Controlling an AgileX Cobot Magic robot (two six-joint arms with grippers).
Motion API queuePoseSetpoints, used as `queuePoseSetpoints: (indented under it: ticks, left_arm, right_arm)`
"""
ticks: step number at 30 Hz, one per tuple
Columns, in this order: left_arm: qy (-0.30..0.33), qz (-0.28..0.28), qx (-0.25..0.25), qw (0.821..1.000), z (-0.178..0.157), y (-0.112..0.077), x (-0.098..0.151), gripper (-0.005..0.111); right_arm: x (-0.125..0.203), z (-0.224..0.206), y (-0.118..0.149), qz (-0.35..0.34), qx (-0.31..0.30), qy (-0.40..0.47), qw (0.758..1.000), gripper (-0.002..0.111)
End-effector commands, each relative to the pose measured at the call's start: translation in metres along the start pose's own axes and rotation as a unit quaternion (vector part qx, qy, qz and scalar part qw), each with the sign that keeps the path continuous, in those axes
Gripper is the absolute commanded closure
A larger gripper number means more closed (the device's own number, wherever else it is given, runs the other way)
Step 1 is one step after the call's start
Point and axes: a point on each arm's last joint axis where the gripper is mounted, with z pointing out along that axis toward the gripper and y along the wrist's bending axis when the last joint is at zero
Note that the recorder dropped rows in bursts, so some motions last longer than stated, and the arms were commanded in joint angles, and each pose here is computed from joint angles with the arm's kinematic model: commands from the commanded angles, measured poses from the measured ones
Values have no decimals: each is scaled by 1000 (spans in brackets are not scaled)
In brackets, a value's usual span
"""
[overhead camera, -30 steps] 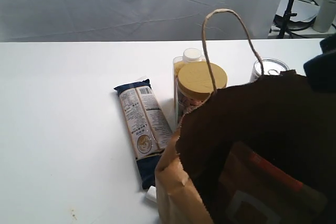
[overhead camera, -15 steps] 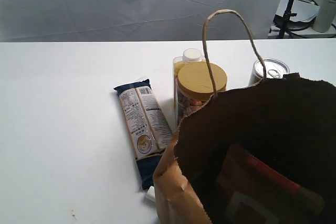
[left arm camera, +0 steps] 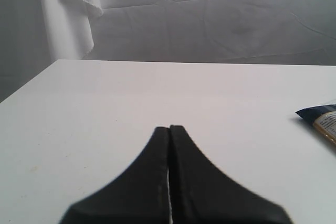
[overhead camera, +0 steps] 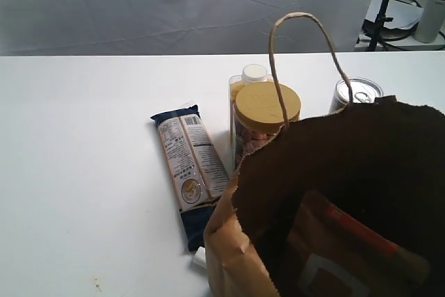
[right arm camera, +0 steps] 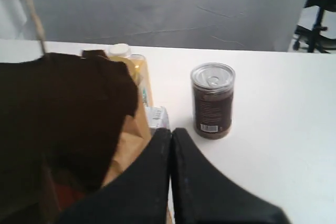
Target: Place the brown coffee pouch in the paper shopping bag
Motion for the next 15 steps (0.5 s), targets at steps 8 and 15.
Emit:
queuePoseSetpoints:
  ticks: [8, 15]
  left_arm:
    - [-2, 1, -2, 1000, 0, 0, 1, 107]
    - [-2, 1, -2, 1000, 0, 0, 1, 107]
  right_arm:
    - [54, 33, -20, 27, 96, -104, 990, 108]
    - [79, 44, -23, -53, 102, -95, 989, 108]
